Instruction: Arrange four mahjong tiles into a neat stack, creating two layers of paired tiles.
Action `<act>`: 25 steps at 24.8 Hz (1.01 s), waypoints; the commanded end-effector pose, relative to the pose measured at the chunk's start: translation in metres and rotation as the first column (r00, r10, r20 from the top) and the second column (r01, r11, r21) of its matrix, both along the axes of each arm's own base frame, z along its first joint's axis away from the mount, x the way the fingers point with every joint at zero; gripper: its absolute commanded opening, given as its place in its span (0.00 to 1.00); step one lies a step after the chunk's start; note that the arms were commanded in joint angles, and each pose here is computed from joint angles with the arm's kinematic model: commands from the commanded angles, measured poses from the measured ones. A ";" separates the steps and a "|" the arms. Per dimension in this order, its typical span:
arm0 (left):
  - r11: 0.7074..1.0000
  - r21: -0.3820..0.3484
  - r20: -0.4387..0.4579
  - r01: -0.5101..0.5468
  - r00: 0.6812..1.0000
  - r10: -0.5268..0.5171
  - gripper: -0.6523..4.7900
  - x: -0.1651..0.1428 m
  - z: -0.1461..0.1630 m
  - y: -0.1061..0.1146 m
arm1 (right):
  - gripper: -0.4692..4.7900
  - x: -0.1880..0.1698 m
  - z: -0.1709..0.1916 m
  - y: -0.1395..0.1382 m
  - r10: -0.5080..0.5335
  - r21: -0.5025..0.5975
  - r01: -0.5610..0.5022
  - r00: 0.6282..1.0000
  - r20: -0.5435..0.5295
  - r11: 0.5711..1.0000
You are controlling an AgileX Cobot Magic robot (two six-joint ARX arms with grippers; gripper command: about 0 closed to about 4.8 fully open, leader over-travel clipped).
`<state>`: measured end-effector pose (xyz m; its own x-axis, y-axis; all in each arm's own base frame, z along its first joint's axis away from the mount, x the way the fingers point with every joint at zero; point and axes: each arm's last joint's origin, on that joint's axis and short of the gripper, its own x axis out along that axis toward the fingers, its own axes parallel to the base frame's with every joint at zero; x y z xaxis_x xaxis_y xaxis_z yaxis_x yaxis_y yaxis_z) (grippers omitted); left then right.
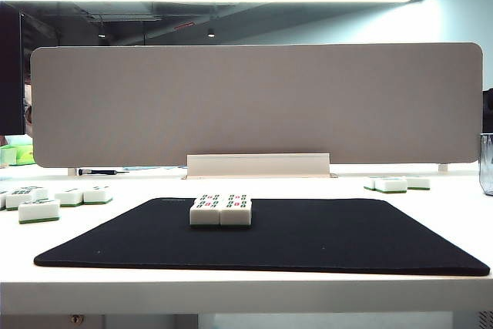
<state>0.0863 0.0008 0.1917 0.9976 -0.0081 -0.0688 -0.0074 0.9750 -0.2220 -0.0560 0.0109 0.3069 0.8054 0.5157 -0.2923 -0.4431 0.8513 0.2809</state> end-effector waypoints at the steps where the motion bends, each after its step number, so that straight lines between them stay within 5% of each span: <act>1: 1.000 -0.003 0.016 0.019 1.000 -0.018 0.17 -0.003 0.010 -0.001 | 0.09 -0.003 0.000 0.000 0.005 0.000 -0.005 1.000 0.015 1.000; 11: 0.988 -0.008 0.030 0.154 0.988 -0.154 0.17 -0.008 0.039 -0.005 | 0.09 -0.001 -0.003 0.000 0.005 -0.001 -0.005 1.000 0.002 1.000; 25: 0.979 -0.019 -0.044 0.201 0.979 -0.201 0.17 0.022 0.111 -0.006 | 0.09 -0.001 -0.003 0.000 0.006 0.000 -0.006 1.000 0.002 1.000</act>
<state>0.1038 -0.0039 0.2953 0.9774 -0.1826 -0.1061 0.1531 0.9588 -0.2391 -0.0541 0.0110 0.3036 0.7981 0.5153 -0.3122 -0.4363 0.8516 0.2905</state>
